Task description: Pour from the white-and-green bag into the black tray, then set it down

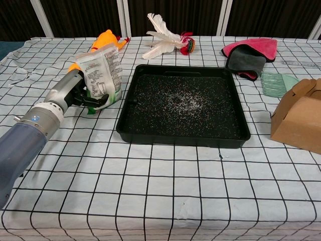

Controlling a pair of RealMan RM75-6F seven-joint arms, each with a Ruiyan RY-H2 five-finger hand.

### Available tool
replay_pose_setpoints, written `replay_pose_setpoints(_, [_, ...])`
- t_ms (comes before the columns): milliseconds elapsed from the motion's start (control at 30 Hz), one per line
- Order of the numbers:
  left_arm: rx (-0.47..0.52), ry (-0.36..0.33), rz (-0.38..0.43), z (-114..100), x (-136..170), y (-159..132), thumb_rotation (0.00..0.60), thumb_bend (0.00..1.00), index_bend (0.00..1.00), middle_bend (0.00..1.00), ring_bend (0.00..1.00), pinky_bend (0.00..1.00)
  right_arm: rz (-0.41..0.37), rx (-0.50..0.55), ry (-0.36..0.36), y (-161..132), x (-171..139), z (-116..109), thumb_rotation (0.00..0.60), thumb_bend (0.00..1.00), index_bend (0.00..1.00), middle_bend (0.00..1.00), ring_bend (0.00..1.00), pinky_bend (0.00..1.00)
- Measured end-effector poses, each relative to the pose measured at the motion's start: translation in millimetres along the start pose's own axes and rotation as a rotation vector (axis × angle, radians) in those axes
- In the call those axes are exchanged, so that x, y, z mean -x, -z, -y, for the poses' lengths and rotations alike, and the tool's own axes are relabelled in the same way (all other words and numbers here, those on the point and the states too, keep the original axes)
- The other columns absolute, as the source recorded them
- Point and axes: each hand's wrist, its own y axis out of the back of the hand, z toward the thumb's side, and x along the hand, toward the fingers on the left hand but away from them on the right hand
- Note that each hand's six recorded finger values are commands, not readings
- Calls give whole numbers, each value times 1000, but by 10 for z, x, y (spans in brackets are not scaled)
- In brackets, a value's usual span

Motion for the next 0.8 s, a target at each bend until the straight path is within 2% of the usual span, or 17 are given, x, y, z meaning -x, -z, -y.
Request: replay_pose_setpoints(800, [-3,3,10,-11,16,-25,600,577,317,348,271,418,6,-5,6,18,-16,-23,600,289,214,104,192,233])
